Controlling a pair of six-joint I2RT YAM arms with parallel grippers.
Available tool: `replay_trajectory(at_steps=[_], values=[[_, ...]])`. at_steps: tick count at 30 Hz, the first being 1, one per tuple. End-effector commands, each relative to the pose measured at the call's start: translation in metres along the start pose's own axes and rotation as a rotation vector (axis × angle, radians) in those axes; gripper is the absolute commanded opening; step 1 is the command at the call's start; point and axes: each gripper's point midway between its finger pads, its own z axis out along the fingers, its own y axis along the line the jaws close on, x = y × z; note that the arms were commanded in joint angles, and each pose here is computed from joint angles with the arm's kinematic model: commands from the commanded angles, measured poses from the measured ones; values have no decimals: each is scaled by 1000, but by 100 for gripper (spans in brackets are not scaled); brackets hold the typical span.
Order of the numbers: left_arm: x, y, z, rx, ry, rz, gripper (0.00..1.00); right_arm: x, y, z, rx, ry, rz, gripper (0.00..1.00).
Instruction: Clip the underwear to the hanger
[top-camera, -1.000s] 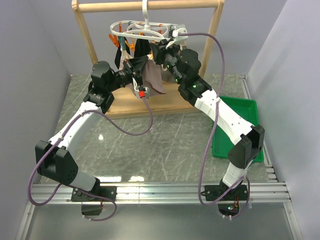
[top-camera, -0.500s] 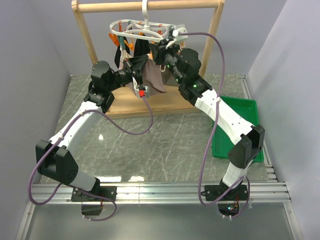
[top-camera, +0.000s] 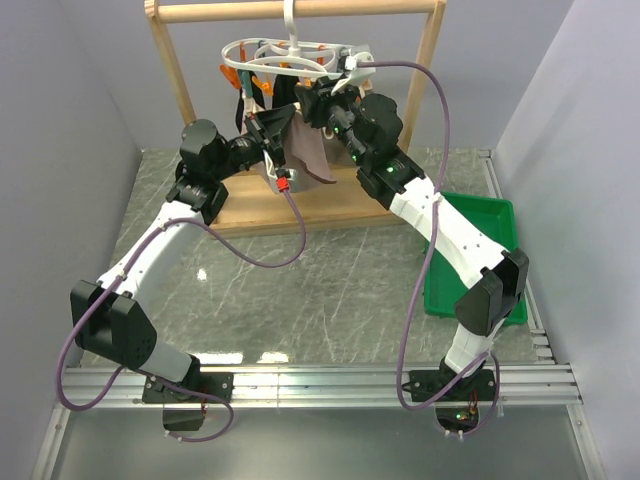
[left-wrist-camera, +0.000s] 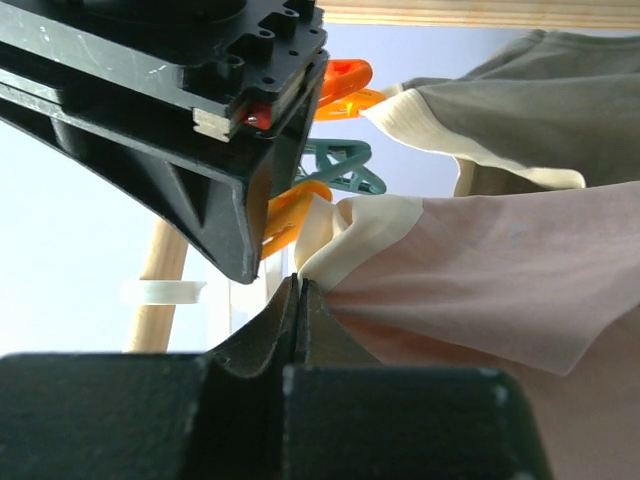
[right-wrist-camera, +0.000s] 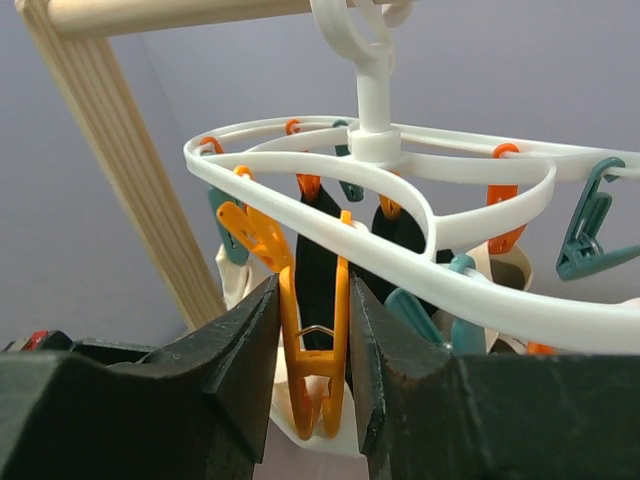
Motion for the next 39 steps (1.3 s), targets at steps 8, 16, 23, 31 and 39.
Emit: replay_trajectory(at_steps=[8,16,23,31,39], values=[[-4,29,2,-56,-28,40,0,5,1,-1,-21,50,25,55],[-1,25,4,-47,-19,38,0,-38,7,-7,-92,-18,100,73],[2,24,5,-51,-12,32,0,-62,3,-19,-138,-36,155,80],[1,16,3,-40,-11,14,0,-67,-8,-38,-134,-16,152,83],[0,13,2,-39,-13,11,0,-56,-18,-44,-127,10,124,81]])
